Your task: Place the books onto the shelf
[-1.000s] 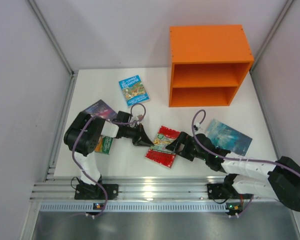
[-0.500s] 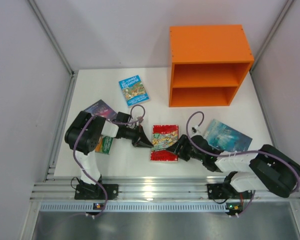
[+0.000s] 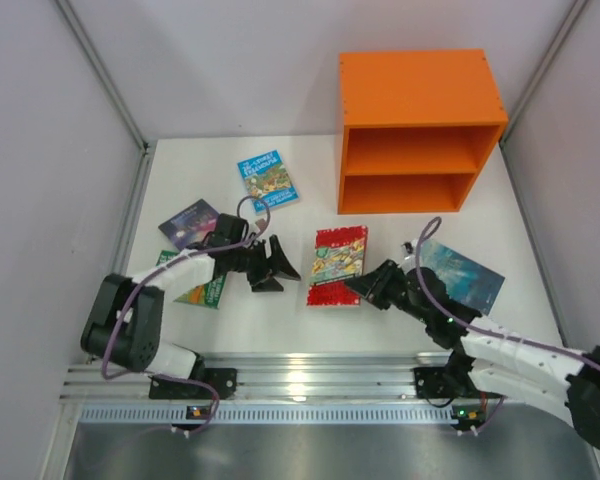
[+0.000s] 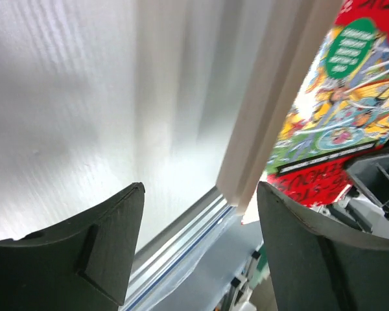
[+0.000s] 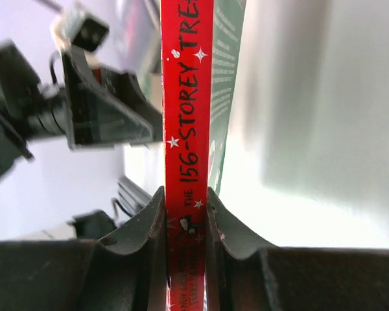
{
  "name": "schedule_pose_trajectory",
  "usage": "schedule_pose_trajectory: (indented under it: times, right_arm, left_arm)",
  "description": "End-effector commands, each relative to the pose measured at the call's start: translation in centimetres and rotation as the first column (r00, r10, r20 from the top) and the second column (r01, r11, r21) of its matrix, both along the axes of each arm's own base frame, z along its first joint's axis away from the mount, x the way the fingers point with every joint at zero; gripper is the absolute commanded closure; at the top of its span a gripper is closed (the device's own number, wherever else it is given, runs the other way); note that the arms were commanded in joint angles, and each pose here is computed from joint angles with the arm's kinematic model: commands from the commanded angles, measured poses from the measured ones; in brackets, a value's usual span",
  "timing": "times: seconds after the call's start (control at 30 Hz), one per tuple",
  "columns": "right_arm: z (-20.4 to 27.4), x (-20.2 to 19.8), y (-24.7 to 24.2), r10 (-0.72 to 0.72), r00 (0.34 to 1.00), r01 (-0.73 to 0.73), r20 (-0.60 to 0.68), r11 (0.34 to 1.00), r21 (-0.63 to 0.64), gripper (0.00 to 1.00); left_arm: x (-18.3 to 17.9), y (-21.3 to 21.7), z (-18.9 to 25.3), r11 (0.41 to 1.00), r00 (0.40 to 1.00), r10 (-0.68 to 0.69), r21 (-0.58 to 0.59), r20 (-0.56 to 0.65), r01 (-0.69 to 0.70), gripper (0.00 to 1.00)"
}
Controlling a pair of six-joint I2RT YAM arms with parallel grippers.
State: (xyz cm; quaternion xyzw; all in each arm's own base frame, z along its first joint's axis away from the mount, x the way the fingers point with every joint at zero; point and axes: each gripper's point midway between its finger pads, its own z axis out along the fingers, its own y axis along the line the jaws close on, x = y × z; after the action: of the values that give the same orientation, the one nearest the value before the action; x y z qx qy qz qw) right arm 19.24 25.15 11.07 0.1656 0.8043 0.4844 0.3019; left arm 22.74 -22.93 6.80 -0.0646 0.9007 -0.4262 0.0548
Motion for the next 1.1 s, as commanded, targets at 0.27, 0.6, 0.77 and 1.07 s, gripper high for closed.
schedule_pose_trajectory:
  times: [0.27,0.6,0.77,1.07]
  right_arm:
    - [15.1,4.5,-8.2,-0.435,0.867,0.429,0.243,0.9,0.083,1.0]
    - [21.6,9.8,-12.2,-0.6,0.745,0.587,0.289,0.797,0.141,1.0]
    - [24.5,11.5,-13.9,-0.645,0.695,0.614,0.318,0.762,0.206,1.0]
    - [24.7,15.6,-16.1,-0.718,0.644,0.644,0.262,0.695,0.321,1.0]
  left_arm:
    - [1.0,1.1,10.3,0.992,0.968,0.122,-0.033,0.221,-0.118,0.24]
    - [-1.1,1.0,10.7,0.99,0.97,0.122,-0.1,0.209,-0.103,0.25]
    - [-2.3,1.7,10.3,0.992,0.967,0.115,-0.078,0.226,-0.099,0.26]
    - [-2.9,2.1,10.3,0.994,0.964,0.105,-0.063,0.242,-0.093,0.26]
